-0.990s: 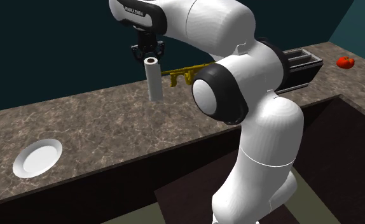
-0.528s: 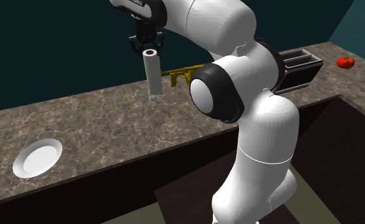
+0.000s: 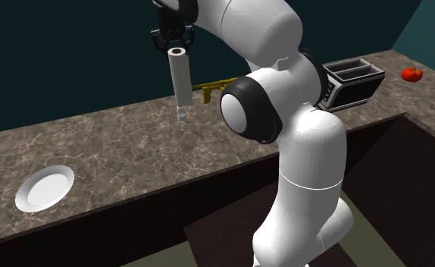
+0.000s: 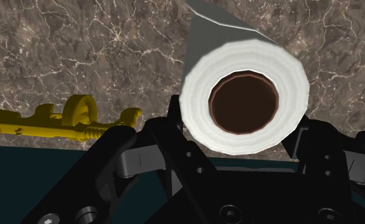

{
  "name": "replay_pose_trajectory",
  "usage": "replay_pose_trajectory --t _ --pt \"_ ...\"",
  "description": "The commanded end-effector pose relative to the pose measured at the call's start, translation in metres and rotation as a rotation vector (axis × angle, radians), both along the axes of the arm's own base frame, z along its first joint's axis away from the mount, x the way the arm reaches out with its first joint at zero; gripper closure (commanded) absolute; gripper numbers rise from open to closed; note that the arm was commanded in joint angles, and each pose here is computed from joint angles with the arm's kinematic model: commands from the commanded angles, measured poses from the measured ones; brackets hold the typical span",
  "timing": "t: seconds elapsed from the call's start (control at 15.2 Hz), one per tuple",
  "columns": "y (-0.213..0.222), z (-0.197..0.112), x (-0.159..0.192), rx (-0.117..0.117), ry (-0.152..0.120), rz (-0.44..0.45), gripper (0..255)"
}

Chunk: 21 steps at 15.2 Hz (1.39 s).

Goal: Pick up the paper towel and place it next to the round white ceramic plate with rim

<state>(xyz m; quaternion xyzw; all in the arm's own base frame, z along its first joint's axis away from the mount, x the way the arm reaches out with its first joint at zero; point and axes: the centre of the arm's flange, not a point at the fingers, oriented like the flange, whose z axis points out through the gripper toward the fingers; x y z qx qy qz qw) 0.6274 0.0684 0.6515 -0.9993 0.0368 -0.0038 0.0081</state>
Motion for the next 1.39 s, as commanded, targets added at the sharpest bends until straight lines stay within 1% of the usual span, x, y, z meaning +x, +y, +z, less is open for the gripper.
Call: replay_pose_trajectory --t 0.0,0.33,1.32 --pt "0.000 0.012 0.000 0.000 0.001 0.000 255" --pt "0.000 0.037 0.000 0.000 0.001 0.000 255" --pt "0.173 -0.041 -0.055 0.000 0.001 0.000 255"
